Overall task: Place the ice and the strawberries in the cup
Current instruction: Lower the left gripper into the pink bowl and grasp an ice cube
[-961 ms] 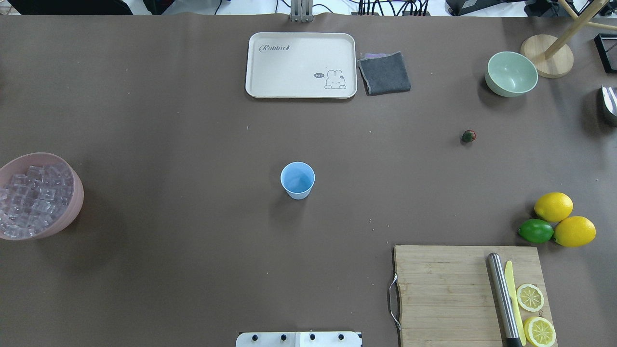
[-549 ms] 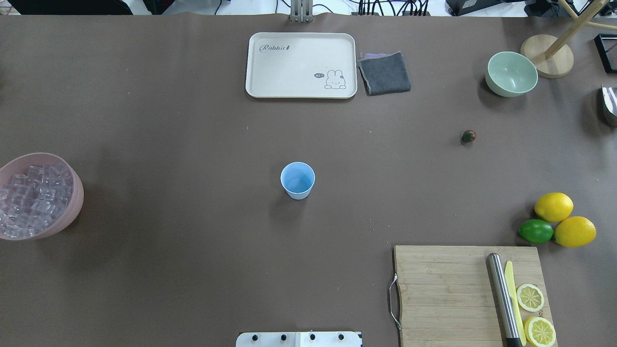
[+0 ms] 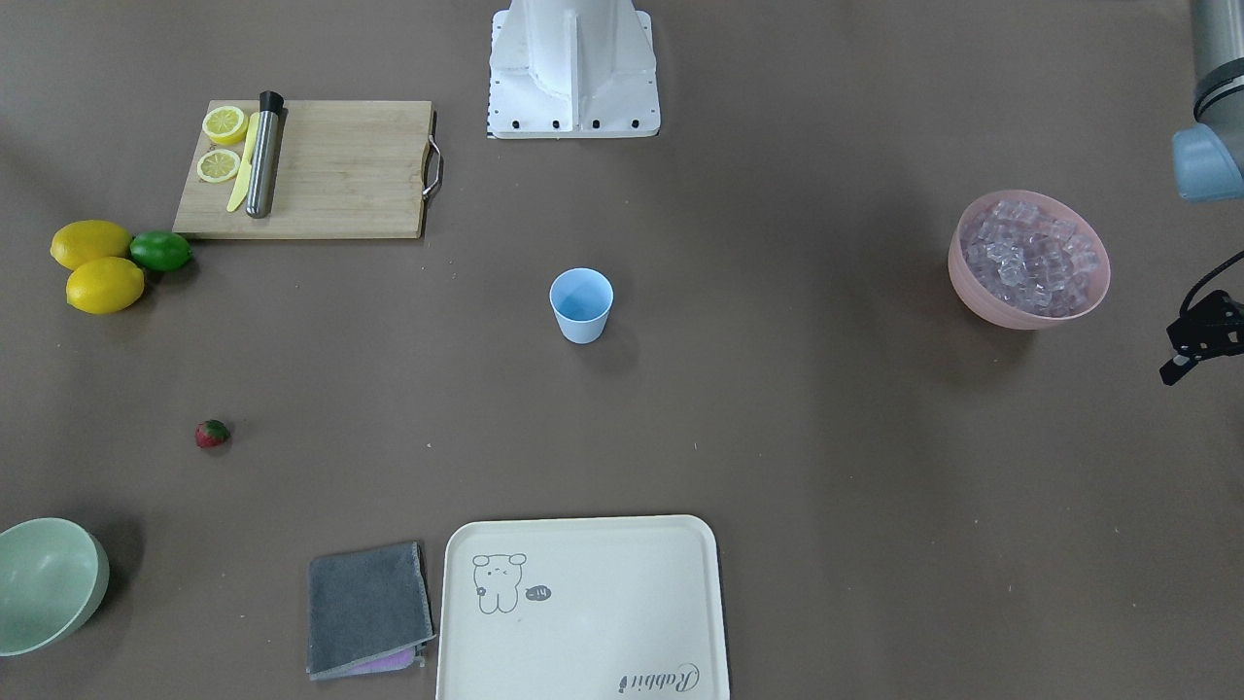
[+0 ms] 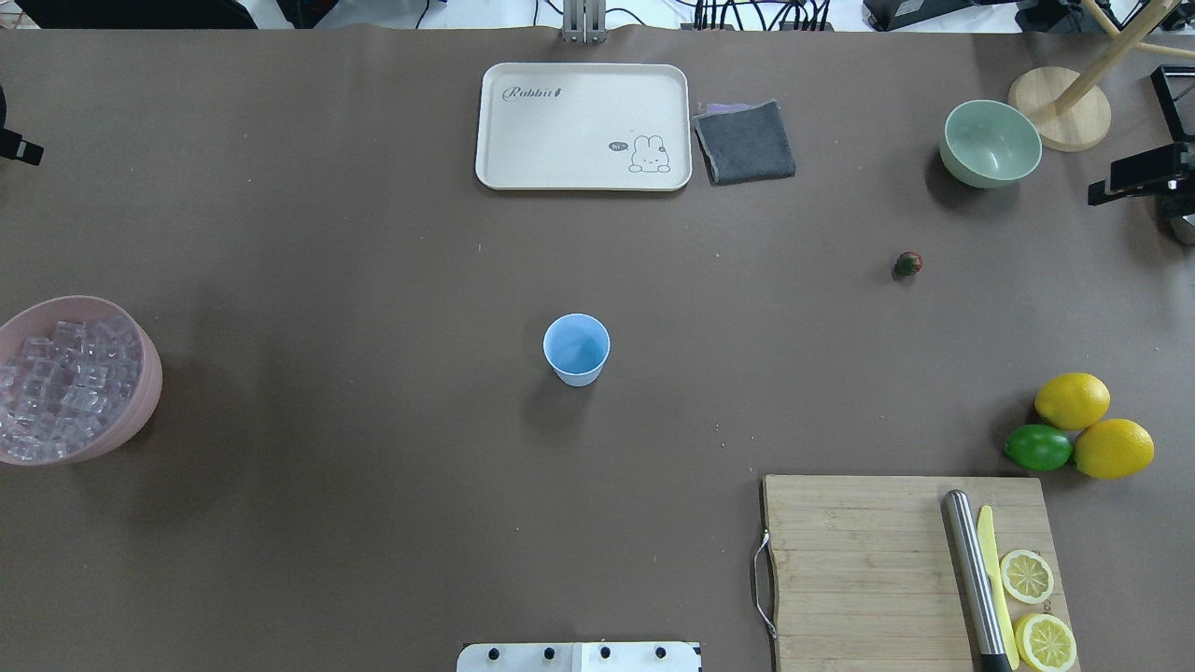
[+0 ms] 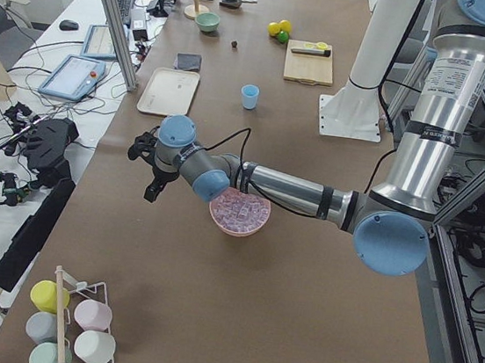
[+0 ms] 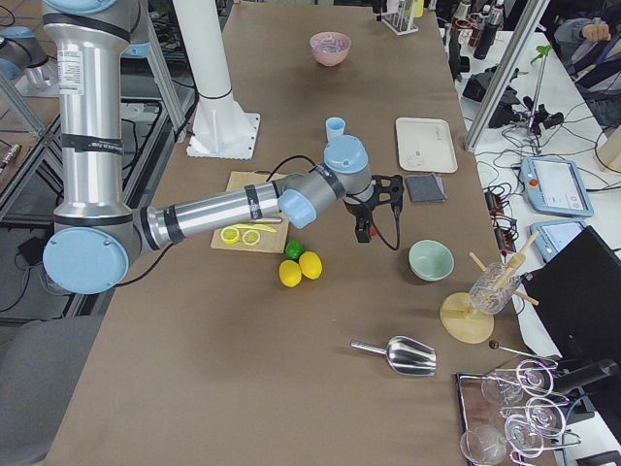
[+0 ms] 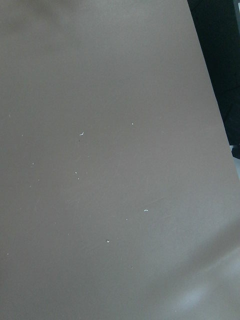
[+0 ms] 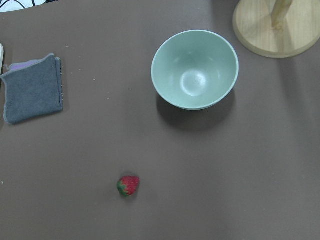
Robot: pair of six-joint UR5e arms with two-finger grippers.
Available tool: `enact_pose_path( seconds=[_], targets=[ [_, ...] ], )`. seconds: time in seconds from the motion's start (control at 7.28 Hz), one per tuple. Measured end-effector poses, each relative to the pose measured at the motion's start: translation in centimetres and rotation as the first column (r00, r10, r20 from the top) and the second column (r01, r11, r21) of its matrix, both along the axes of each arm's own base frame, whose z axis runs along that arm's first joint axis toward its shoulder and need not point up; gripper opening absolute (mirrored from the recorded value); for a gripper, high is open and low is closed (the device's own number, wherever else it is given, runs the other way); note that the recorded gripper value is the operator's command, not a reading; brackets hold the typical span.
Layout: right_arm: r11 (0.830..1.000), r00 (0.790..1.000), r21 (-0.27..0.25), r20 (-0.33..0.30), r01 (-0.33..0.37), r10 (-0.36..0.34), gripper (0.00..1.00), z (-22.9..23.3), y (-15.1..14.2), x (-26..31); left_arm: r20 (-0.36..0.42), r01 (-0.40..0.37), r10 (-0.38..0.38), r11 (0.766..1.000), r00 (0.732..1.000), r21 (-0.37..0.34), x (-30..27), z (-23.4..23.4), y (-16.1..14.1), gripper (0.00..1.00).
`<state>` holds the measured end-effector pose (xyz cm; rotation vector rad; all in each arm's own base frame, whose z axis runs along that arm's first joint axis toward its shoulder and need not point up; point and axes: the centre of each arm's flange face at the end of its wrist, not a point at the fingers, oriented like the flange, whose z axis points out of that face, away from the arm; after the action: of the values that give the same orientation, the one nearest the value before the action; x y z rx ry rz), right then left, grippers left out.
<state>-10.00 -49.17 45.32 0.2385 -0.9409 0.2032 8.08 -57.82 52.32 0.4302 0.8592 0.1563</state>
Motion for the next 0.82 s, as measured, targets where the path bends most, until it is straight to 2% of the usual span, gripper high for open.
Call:
enact_pose_path(
  seconds=[0.41,0.55,0.82],
  targets=[
    [1.0,1.0,0.0,-0.001,0.002,-0.002,1.0,-1.2,0.7,-2.4,-0.018,-0.005,0.004,0.998,1.0,-0.069,0.1,0.9,10.8,0.98],
    [1.0,1.0,0.001,-0.002,0.006,-0.006,1.0,-1.2,0.8,-2.6,-0.006,-0.017,0.017,0.998,1.0,-0.059,0.5,1.6,13.3,0.98],
    [1.0,1.0,0.003,-0.003,0.011,-0.011,1.0,-1.3,0.9,-2.9,0.016,-0.079,0.079,0.997,0.997,0.007,3.8,2.3,16.3,0.97]
  ],
)
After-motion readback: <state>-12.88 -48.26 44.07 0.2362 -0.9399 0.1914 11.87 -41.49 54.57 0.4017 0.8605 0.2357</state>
